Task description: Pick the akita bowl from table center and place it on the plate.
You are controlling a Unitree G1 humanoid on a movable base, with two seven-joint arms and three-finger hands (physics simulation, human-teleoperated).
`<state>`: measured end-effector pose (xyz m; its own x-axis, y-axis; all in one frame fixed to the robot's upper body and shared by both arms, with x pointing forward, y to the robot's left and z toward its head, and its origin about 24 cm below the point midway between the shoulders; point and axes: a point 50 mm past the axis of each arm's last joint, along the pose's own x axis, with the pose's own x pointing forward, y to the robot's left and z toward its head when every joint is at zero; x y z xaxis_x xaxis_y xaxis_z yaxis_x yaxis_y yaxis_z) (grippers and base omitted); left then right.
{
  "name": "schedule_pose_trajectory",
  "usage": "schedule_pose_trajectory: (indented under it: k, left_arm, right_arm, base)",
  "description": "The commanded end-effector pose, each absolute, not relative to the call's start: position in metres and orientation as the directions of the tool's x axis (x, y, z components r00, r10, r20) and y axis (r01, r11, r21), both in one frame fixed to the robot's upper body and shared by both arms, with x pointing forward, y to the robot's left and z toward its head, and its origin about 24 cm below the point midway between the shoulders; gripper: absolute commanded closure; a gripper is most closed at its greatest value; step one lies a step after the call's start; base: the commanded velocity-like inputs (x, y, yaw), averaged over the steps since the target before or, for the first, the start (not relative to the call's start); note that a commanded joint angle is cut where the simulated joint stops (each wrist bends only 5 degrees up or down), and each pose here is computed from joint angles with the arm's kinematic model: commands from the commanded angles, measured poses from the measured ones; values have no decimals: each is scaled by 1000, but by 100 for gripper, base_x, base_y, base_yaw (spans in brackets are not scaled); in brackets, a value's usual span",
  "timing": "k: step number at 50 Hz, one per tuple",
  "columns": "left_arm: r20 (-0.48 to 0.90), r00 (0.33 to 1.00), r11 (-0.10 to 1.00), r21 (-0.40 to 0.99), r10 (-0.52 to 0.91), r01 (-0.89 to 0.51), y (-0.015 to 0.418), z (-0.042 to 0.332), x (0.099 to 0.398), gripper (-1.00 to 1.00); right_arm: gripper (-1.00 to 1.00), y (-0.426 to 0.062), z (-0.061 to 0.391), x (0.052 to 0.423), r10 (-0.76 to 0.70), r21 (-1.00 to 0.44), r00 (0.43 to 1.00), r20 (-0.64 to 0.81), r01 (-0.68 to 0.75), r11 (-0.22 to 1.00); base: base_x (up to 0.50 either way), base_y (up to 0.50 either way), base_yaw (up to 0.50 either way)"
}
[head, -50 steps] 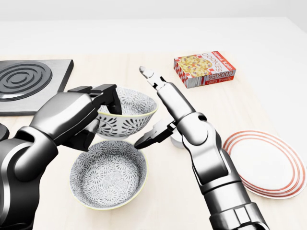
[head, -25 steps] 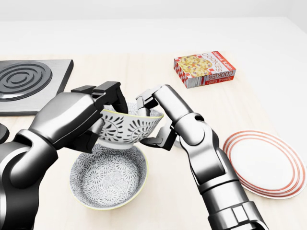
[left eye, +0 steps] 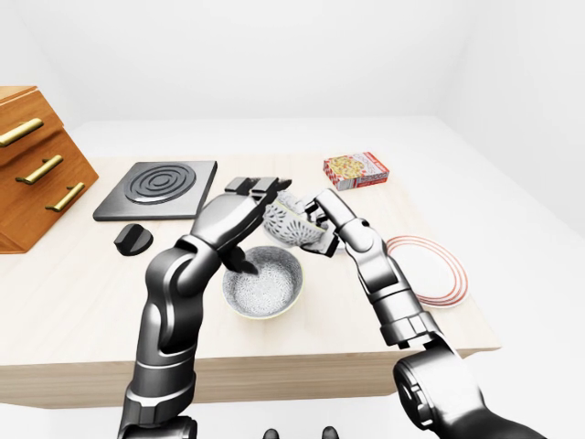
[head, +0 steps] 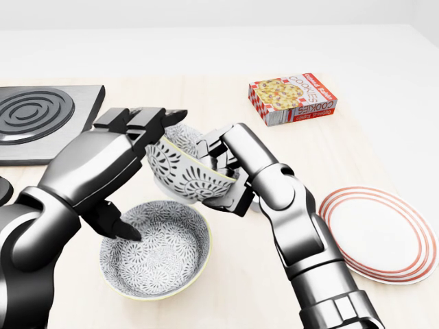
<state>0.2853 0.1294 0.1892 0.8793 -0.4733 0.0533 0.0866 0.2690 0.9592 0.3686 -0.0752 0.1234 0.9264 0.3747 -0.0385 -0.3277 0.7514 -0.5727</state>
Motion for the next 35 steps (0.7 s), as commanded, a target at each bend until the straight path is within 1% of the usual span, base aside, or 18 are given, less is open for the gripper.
schedule_pose_trajectory:
  k: [1,4,7,17,30,35]
  left_arm:
    - [60,891,249,967,-450,61,132,193,286,-100]
    - [63,892,250,967,-448,57,134,196,289,-100]
    - [43,897,252,965,-440,78,139,196,299,-100]
    - [73,909,274,961,-410,46,152,209,317,-100]
    - [98,911,281,959,-401,20,155,212,317,-100]
    - [98,923,317,948,-372,27,159,201,318,-100]
  right_arm:
    - [100,-80,128,370,352,-579,936,-15,-295,760]
    - [100,-81,131,370,354,-583,935,-8,-292,759]
    - [100,-83,133,369,355,-587,935,0,-287,757]
    - [100,-100,143,364,352,-643,936,27,-253,723]
    - [100,-137,136,352,292,-718,956,-13,-212,663]
    - [100,-154,141,345,263,-770,965,-15,-178,613]
  base:
    - [0,0,0]
    - [0,0,0]
    - [0,0,0]
    - [0,0,0]
    - [0,0,0]
    - [0,0,0]
